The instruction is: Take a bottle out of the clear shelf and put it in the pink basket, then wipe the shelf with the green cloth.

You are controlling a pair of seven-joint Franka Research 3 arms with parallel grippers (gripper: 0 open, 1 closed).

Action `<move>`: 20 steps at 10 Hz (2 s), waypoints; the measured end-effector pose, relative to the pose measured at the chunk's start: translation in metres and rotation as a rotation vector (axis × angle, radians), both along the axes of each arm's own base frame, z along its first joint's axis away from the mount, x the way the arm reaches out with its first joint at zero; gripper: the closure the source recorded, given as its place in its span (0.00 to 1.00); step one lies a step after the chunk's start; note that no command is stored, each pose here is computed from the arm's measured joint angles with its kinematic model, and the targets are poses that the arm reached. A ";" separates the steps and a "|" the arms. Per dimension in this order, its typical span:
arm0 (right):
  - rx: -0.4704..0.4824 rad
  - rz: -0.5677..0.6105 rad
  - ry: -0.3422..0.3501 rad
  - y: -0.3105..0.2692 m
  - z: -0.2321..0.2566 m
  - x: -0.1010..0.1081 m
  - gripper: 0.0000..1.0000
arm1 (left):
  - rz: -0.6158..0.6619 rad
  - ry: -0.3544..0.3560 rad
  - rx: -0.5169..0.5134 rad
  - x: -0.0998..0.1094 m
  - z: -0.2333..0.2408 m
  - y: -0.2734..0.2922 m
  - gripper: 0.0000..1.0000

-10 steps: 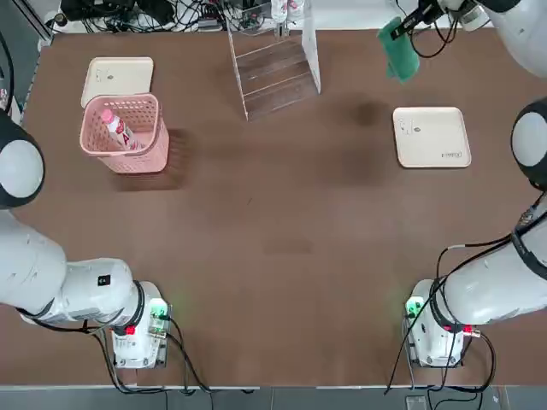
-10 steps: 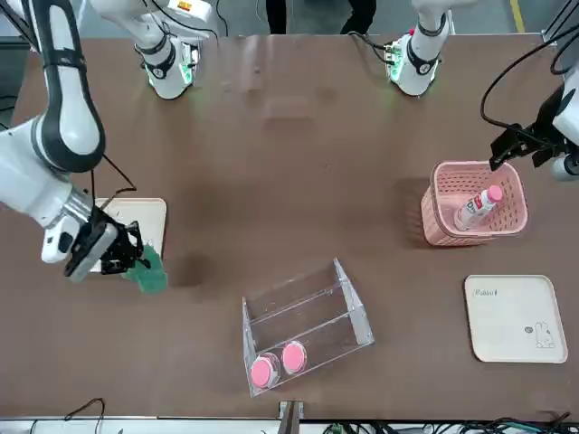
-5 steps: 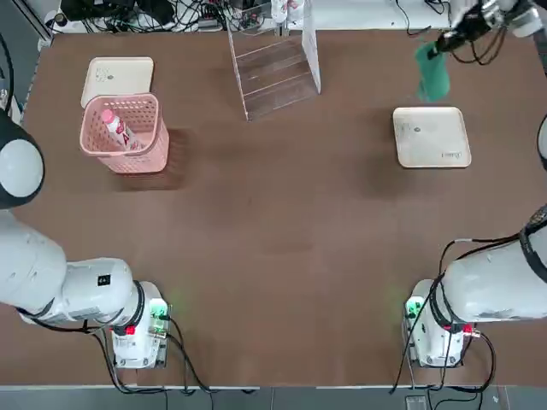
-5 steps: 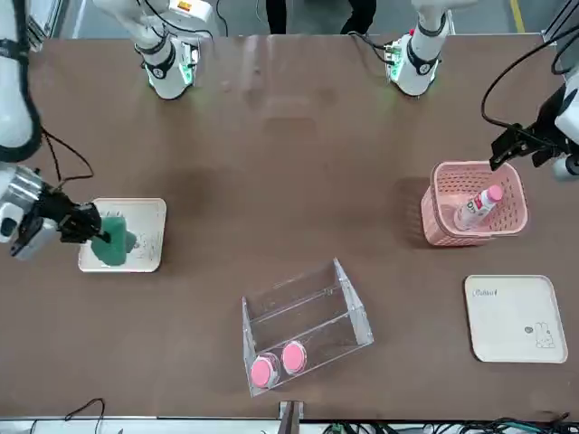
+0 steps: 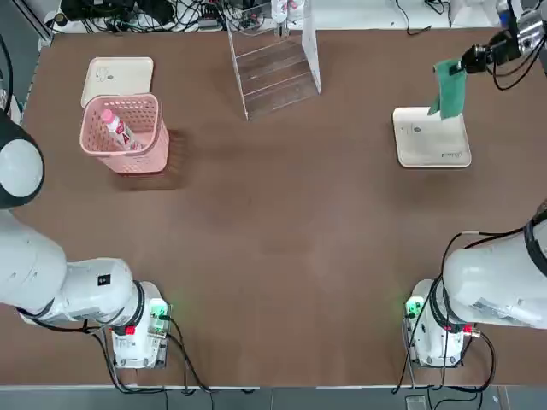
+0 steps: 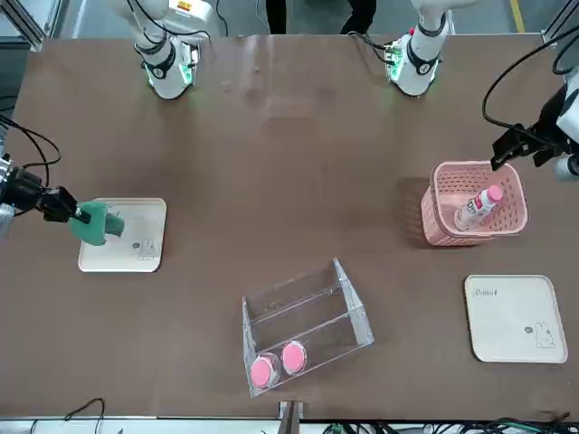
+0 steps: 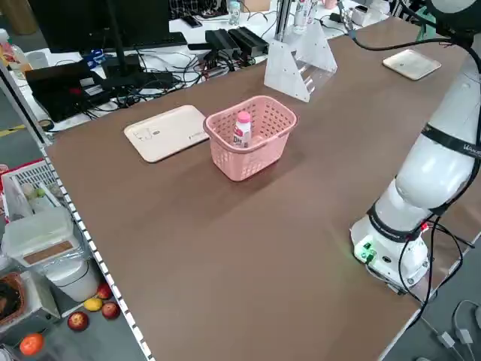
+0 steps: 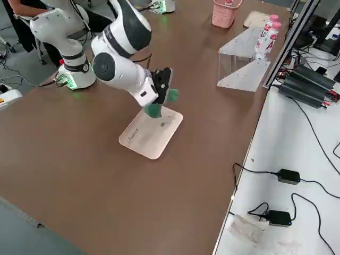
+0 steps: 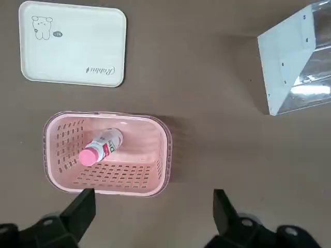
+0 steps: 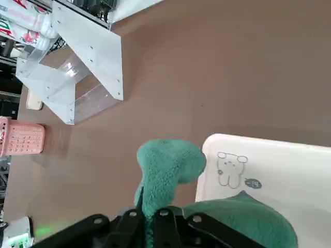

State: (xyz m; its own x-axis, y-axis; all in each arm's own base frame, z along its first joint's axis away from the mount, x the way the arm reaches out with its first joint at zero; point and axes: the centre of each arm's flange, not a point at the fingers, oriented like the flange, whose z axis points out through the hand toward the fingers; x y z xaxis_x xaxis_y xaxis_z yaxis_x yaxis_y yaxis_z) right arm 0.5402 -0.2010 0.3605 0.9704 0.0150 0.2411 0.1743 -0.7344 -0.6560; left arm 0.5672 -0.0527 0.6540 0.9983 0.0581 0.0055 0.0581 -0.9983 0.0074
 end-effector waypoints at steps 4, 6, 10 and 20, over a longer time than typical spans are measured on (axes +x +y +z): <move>0.026 0.047 -0.028 -0.055 -0.088 -0.027 0.95 | -0.007 -0.005 0.001 -0.003 0.004 -0.004 0.00; 0.006 0.079 -0.067 -0.066 -0.105 -0.032 0.95 | -0.007 -0.001 0.001 -0.003 0.004 -0.004 0.00; -0.108 0.132 -0.170 -0.085 -0.122 -0.032 0.91 | -0.007 0.000 0.002 -0.004 0.003 -0.004 0.00; -0.224 0.215 -0.285 -0.122 -0.142 -0.046 0.00 | -0.001 0.000 0.002 -0.003 0.003 -0.001 0.00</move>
State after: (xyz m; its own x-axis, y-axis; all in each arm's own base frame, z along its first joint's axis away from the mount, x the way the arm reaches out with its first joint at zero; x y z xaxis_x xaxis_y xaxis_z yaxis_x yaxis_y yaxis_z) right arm 0.4939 -0.3231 0.2181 0.8341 0.2928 0.4675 0.4911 -0.7800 -0.3877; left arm 0.5640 -0.0535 0.6573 0.9984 0.0571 0.0056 0.0571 -0.9984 0.0057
